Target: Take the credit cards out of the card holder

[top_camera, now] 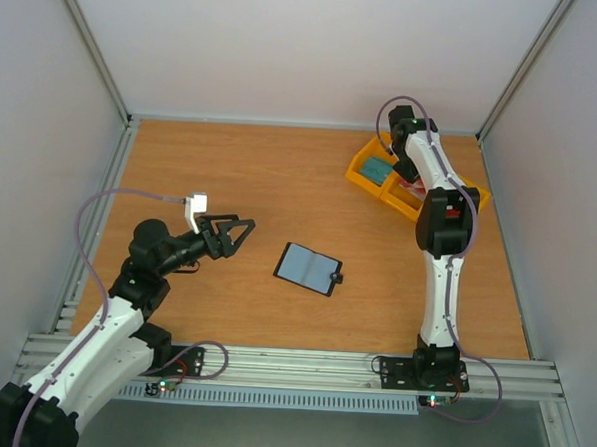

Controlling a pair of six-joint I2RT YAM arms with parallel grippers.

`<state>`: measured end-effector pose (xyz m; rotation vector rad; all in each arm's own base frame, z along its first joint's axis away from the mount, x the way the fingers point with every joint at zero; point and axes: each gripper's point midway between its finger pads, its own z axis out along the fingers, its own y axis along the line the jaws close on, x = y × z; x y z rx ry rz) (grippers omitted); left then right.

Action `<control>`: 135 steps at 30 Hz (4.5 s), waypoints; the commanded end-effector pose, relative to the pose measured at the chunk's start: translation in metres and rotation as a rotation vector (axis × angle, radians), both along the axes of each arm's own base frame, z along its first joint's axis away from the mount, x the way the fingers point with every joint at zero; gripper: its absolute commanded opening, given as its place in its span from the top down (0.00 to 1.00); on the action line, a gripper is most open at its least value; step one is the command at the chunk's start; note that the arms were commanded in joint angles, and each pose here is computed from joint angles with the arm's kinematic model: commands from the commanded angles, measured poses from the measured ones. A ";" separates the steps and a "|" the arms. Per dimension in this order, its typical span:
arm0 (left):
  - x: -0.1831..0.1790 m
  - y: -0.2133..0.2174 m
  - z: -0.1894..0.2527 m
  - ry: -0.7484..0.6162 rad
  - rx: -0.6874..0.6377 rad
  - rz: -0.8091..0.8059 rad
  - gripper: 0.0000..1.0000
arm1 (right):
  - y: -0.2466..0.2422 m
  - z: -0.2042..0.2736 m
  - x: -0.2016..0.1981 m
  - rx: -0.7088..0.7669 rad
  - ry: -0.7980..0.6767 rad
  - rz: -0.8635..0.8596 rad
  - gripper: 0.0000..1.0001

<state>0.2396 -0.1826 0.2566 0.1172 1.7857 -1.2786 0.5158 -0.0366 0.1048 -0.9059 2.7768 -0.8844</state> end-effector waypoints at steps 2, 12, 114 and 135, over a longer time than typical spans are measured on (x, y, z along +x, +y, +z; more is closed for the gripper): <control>0.005 0.003 0.002 -0.046 0.016 0.023 0.01 | -0.014 0.000 0.021 -0.074 -0.035 0.005 0.99; 0.007 0.002 0.002 -0.046 0.019 0.019 0.01 | -0.019 -0.015 0.022 -0.117 0.000 0.013 0.81; 0.060 0.165 -0.023 -0.318 0.598 0.785 0.01 | 0.032 0.170 -0.160 1.062 -1.187 -0.137 0.02; 0.051 0.230 -0.095 -0.181 0.680 1.142 0.01 | -0.004 0.028 -0.161 0.925 -1.375 -0.237 0.01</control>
